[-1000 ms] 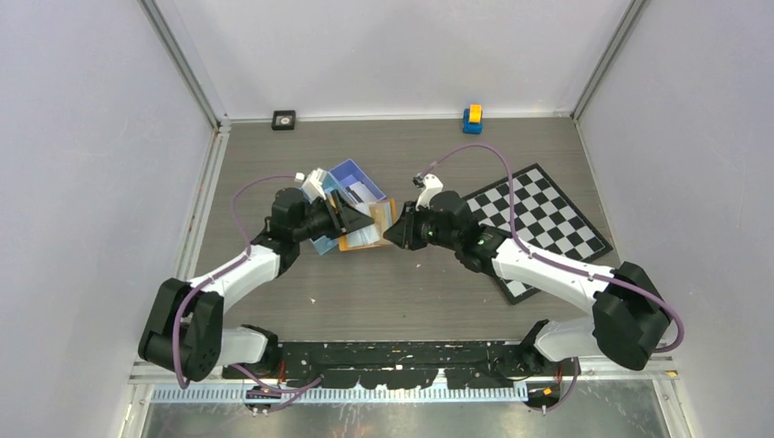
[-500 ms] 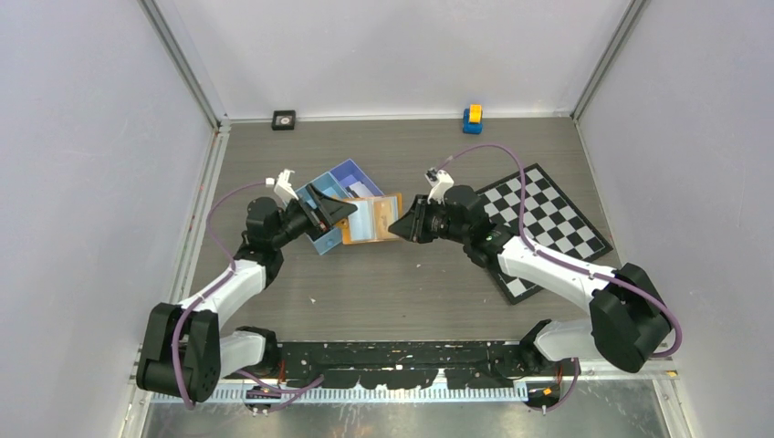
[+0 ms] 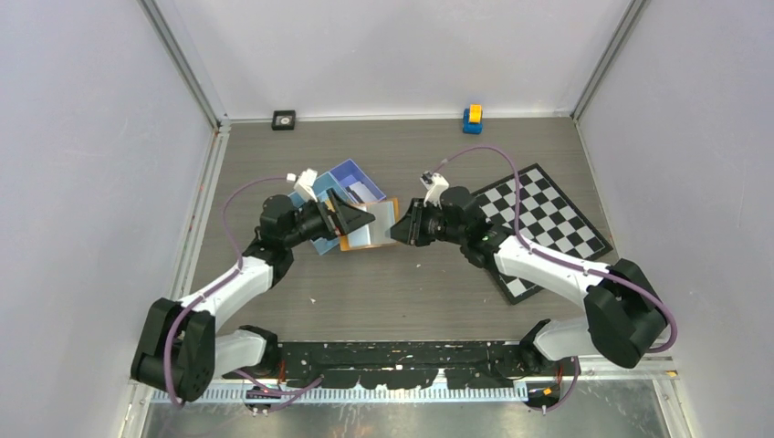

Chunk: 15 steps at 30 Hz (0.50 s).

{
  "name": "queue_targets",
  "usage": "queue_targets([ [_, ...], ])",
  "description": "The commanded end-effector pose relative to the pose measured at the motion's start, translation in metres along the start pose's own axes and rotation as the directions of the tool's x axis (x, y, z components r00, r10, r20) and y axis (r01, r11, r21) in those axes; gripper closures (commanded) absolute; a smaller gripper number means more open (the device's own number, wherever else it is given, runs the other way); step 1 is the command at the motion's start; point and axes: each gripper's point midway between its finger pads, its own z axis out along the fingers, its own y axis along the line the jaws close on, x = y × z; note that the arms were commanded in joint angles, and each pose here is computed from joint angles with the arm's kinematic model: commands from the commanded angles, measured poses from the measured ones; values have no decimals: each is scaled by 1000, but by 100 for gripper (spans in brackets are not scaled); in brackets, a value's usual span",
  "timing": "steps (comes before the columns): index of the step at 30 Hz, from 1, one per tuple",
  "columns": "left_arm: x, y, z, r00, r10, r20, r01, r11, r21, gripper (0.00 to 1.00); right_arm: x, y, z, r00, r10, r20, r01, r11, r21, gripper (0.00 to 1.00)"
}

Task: Take the credit cards out of the card holder
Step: Remove the credit card from the card holder.

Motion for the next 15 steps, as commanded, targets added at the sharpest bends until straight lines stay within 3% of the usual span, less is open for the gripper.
queue_targets([
  [1,-2,-29,7,980,200,1,-200,980,-11,0,-17,20,3,996,-79,50,79,997,1,100],
  [5,9,-25,16,974,224,-41,-226,972,-59,0,-14,23,4,989,-140,50,138,989,47,100],
  [12,15,1,26,980,171,-103,-187,969,-161,0,-6,40,3,981,-191,38,190,982,9,100],
  [15,16,11,24,979,168,-115,-189,959,-212,9,-5,42,2,978,-203,43,203,979,14,99],
])
